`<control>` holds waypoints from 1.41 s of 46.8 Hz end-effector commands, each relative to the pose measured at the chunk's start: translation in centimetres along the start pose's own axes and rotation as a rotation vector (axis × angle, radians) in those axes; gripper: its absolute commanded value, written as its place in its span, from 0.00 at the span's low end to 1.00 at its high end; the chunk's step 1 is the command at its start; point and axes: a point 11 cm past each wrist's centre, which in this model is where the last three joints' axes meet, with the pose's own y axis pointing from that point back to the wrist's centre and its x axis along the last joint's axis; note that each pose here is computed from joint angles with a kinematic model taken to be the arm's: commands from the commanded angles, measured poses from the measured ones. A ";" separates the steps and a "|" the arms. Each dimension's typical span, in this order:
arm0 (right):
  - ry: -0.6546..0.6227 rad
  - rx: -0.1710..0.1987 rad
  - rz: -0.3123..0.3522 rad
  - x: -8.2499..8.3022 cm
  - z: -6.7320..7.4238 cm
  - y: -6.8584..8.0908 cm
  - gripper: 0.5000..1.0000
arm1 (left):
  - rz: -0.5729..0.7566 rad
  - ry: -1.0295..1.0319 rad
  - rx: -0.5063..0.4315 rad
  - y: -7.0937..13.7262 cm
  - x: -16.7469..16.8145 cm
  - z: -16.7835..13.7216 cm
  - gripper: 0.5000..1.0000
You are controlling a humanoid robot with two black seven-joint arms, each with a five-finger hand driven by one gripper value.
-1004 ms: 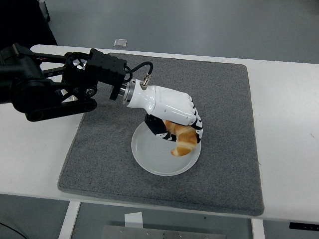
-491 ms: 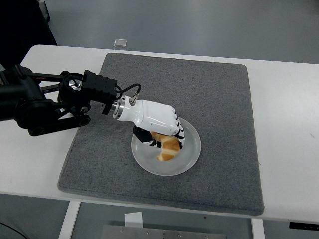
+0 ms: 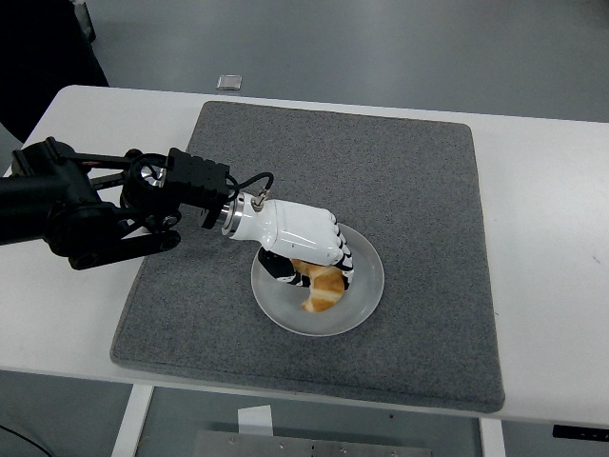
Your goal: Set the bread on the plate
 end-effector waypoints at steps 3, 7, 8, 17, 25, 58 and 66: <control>0.000 0.000 0.000 0.0 0.0 0.0 0.90 | 0.003 0.004 0.010 0.0 -0.3 -0.3 0.00; 0.000 0.000 0.000 0.0 0.0 0.0 0.91 | 0.008 0.005 0.014 0.1 -0.4 -0.4 0.00; 0.000 -0.002 0.000 0.0 0.1 0.0 0.90 | 0.008 0.005 0.016 0.1 -0.4 -0.4 0.00; 0.000 0.000 0.000 0.0 0.0 0.0 0.90 | 0.007 0.020 0.013 0.0 -1.0 -0.2 0.00; 0.000 0.000 0.000 0.0 0.0 0.0 0.90 | 0.023 0.024 0.013 0.0 -0.9 -0.2 0.00; 0.000 0.000 0.000 0.0 0.0 0.0 0.90 | 0.124 0.135 0.014 -0.1 0.4 0.0 0.98; 0.000 0.000 0.000 0.0 0.0 0.0 0.90 | 0.204 0.214 0.025 0.1 2.3 -0.5 0.98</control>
